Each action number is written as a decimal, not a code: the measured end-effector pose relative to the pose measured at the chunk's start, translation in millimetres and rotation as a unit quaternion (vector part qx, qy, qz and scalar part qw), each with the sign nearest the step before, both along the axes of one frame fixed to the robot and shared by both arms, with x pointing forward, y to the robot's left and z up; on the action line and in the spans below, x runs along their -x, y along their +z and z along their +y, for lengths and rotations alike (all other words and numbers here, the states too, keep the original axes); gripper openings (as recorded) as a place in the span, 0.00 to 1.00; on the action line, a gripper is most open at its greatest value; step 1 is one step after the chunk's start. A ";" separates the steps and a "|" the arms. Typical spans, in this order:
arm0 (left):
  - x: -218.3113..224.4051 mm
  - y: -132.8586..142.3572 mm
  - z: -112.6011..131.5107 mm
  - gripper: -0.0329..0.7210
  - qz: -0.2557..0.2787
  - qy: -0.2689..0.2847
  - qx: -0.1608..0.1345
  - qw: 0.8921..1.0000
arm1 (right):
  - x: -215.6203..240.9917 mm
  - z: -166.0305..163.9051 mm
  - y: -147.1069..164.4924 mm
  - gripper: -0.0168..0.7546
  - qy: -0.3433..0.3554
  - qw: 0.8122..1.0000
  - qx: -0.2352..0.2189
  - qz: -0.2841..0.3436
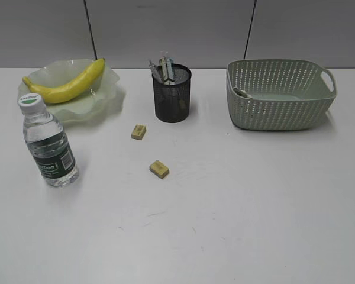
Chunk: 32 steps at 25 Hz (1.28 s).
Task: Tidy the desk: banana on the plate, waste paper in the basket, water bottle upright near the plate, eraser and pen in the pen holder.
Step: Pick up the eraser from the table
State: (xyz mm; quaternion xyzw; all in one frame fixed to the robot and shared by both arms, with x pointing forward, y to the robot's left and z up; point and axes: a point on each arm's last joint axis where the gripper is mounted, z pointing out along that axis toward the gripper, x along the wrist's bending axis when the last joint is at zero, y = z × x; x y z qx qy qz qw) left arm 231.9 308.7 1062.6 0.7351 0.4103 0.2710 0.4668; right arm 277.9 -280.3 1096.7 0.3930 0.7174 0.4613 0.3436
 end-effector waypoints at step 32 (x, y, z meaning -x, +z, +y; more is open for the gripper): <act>0.0 0.1 0.0 0.53 0.000 0.000 0.000 1.000 | -293.3 298.8 -101.4 0.71 0.134 0.873 0.253 0.394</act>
